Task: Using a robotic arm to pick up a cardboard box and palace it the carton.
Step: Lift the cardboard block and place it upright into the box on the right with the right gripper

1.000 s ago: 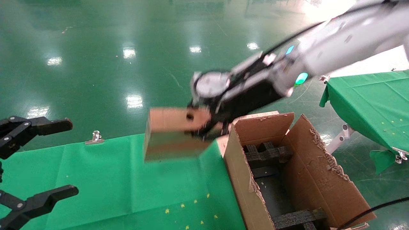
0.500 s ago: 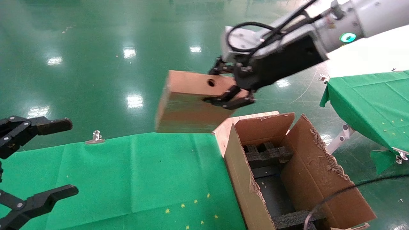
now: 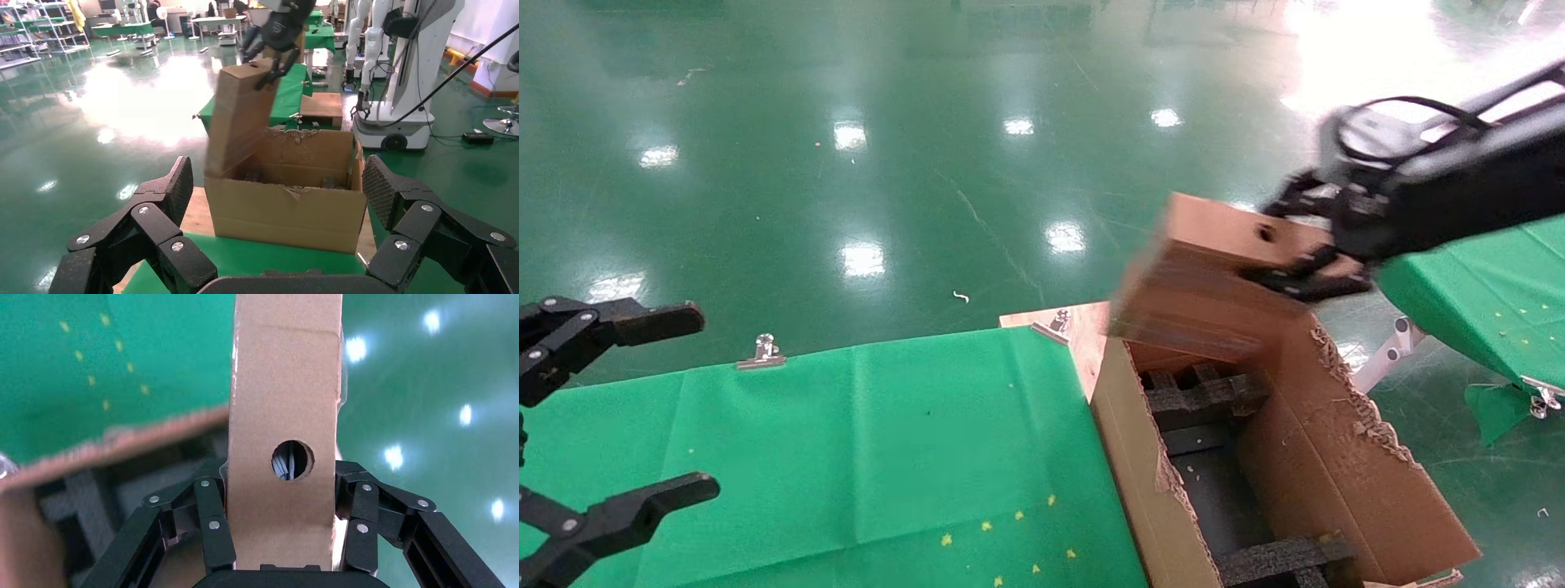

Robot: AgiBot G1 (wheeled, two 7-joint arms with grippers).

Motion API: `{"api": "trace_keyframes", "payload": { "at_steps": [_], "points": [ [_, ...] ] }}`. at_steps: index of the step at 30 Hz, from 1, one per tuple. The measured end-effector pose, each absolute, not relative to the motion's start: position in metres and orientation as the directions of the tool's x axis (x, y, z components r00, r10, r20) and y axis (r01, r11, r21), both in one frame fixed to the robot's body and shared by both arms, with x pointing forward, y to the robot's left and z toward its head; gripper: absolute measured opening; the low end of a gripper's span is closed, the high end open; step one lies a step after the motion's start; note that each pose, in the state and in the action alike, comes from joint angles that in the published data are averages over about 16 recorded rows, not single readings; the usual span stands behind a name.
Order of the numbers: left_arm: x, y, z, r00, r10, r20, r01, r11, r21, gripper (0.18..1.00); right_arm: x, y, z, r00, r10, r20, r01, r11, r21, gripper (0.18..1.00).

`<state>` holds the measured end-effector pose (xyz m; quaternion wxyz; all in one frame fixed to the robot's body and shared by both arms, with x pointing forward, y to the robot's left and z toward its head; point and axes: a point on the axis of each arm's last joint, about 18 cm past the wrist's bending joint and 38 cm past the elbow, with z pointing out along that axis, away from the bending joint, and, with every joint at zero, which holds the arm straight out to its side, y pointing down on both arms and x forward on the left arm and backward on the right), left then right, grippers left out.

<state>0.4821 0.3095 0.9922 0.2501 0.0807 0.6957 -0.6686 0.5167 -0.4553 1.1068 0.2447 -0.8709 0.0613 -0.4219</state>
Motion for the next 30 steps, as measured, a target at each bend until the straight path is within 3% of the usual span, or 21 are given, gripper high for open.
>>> {"api": "trace_keyframes", "payload": {
  "at_steps": [11, 30],
  "points": [
    [0.482, 0.310, 0.992, -0.862, -0.222, -0.456, 0.447, 0.093, -0.890, 1.001, 0.482, -0.517, 1.081, 0.609, -0.439, 0.661, -0.063, -0.857, -0.512, 0.383],
    [0.482, 0.310, 0.992, -0.862, -0.223, -0.456, 0.446, 0.093, -0.890, 1.001, 0.479, -0.522, 1.071, 0.616, -0.474, 0.629, -0.101, -0.839, -0.534, 0.381]
  ]
}}
